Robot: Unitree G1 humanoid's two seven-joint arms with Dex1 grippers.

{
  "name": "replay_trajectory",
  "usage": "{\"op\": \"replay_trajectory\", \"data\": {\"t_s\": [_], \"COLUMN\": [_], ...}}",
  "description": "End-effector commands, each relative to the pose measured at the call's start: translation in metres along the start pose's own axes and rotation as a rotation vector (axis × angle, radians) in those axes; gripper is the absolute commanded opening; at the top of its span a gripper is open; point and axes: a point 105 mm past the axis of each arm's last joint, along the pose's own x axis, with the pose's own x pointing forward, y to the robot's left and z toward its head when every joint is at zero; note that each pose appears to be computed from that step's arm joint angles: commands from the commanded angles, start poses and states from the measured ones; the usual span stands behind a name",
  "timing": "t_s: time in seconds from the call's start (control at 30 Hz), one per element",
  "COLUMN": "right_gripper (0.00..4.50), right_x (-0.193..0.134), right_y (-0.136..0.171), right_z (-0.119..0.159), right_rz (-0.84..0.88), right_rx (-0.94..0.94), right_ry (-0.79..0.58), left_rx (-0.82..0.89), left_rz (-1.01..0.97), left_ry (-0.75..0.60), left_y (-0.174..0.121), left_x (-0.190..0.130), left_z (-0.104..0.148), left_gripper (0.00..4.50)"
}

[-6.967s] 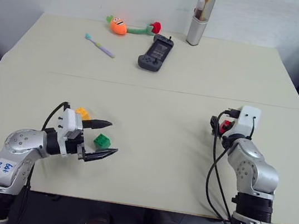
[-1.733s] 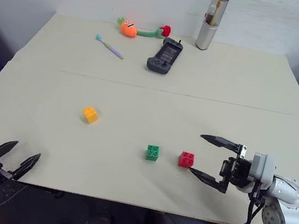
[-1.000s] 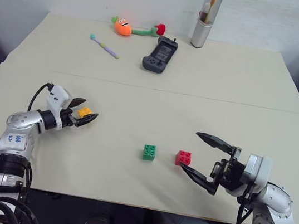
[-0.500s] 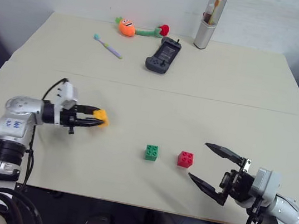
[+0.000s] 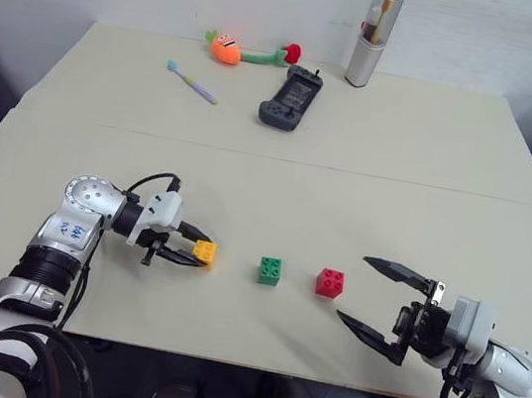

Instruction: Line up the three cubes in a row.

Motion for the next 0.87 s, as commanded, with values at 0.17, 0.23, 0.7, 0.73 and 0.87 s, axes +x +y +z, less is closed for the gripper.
{"op": "replay_trajectory", "data": {"t_s": [0.17, 0.23, 0.7, 0.73, 0.87], "right_gripper": [4.5, 4.5, 4.5, 4.5, 4.5], "right_x": [0.007, 0.006, -0.054, -0.056, -0.064], "right_y": [0.003, 0.001, -0.056, -0.06, -0.067], "right_z": [0.009, 0.011, 0.014, 0.013, 0.005], "right_rz": [0.005, 0.01, 0.177, 0.18, 0.197], "right_rx": [-0.023, -0.03, -0.097, -0.097, -0.084], "right_ry": [-0.021, -0.017, 0.36, 0.366, 0.392], "left_rx": [-0.033, -0.014, -0.166, -0.179, -0.188], "left_rz": [-0.029, 0.017, 0.375, 0.395, 0.434], "left_ry": [-0.007, -0.011, 0.068, 0.074, 0.094], "left_y": [-0.003, 0.001, -0.054, -0.059, -0.069], "left_x": [-0.003, -0.006, -0.102, -0.105, -0.106], "left_z": [-0.002, 0.0, -0.011, -0.013, -0.016], "left_gripper": [2.2, 2.67, 3.83, 3.83, 3.83]}}
